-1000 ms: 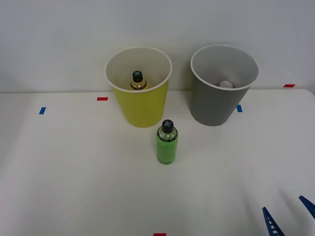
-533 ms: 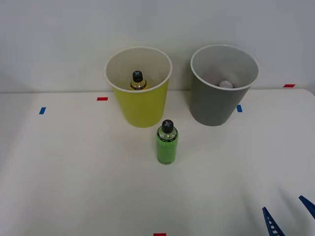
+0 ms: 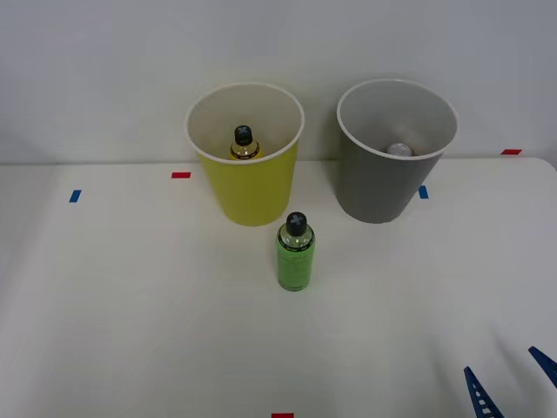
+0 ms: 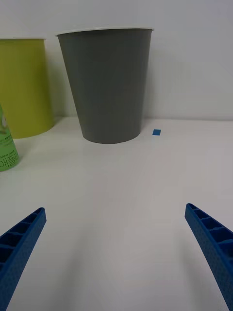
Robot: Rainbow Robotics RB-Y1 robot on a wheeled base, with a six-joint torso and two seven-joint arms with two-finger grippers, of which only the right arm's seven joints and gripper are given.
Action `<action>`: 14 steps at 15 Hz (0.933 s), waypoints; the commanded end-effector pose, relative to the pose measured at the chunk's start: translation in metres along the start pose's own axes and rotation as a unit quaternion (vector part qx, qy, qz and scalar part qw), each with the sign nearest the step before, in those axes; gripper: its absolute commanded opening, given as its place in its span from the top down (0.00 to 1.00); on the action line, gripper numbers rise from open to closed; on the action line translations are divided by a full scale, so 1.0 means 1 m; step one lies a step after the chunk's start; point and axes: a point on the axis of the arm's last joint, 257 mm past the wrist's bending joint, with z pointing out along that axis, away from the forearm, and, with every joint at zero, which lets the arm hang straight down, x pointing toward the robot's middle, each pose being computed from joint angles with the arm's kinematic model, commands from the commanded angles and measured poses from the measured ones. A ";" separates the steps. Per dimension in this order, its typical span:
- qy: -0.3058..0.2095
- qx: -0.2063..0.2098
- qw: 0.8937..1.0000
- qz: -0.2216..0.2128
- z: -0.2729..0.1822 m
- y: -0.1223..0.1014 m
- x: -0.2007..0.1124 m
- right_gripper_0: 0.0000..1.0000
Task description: Put cans in the gray bin, plastic bottles in the light green bin
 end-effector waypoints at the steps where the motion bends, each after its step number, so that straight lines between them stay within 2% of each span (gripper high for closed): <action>1: 0.000 0.000 1.000 0.000 0.000 0.000 0.000 0.00; 14: 0.000 0.000 1.000 0.000 0.000 0.000 0.000 0.00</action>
